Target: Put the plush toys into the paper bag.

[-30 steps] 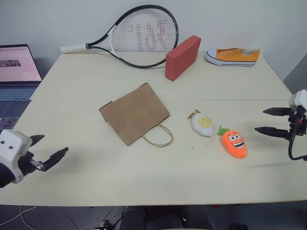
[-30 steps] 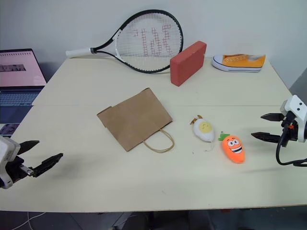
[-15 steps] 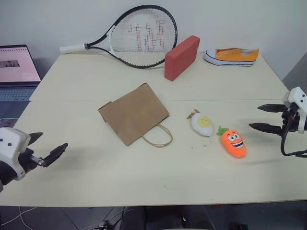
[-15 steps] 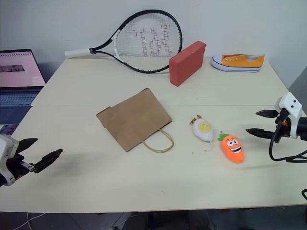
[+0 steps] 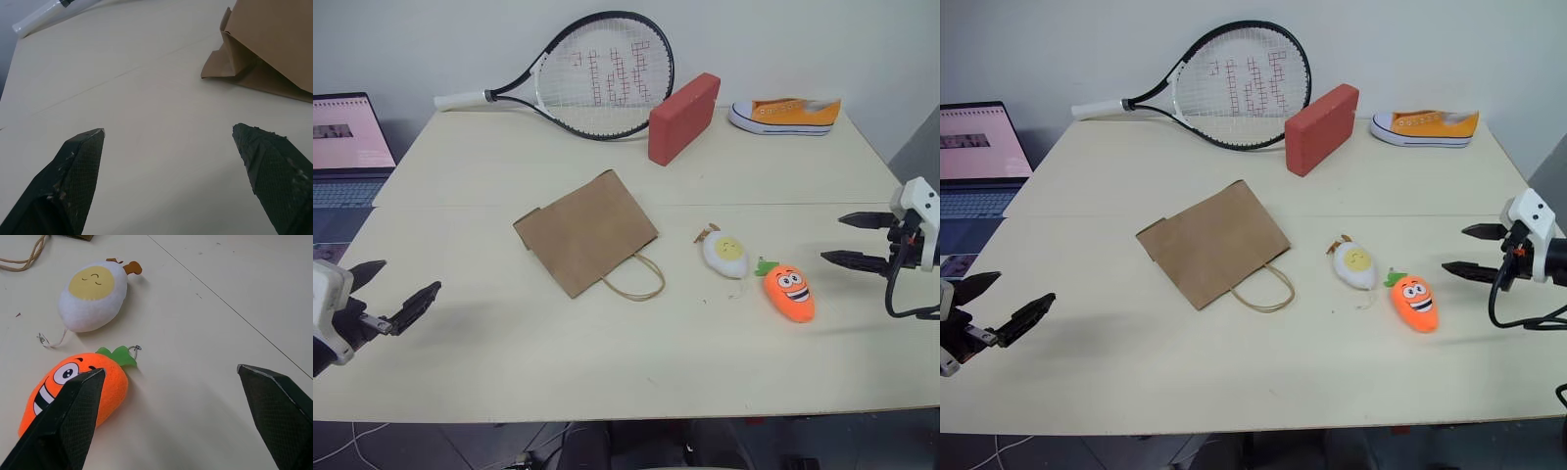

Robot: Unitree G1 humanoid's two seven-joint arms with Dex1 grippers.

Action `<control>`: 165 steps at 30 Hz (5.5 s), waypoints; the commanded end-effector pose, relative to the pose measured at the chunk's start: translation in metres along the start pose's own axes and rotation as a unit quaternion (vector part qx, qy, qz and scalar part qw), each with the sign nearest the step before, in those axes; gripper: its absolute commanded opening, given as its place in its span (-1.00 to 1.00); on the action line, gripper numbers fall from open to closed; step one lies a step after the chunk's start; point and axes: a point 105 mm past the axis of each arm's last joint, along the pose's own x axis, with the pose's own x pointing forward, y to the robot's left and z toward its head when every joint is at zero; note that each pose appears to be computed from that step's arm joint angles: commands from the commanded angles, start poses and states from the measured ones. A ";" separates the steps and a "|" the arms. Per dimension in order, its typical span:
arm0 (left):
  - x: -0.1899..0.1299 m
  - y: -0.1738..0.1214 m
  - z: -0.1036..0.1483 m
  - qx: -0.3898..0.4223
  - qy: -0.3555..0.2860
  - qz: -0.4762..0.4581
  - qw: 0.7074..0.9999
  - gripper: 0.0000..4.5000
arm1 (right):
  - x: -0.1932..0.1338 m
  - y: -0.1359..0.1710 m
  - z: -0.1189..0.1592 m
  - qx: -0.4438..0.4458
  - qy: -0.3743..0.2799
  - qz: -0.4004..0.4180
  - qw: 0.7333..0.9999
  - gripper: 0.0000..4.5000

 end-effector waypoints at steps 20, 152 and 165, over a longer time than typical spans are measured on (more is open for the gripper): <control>0.081 -0.173 0.043 0.126 -0.077 -0.338 0.930 0.99 | 0.020 0.111 0.075 -0.078 -0.081 0.177 0.978 1.00; 0.115 -0.157 0.200 0.122 -0.297 -0.371 0.871 -1.00 | 0.266 0.201 0.086 0.166 -0.180 -0.014 0.970 -0.98; 0.106 -0.183 0.175 0.096 -0.259 -0.437 0.856 -1.00 | 0.219 0.200 0.118 0.076 -0.234 0.008 0.969 -0.98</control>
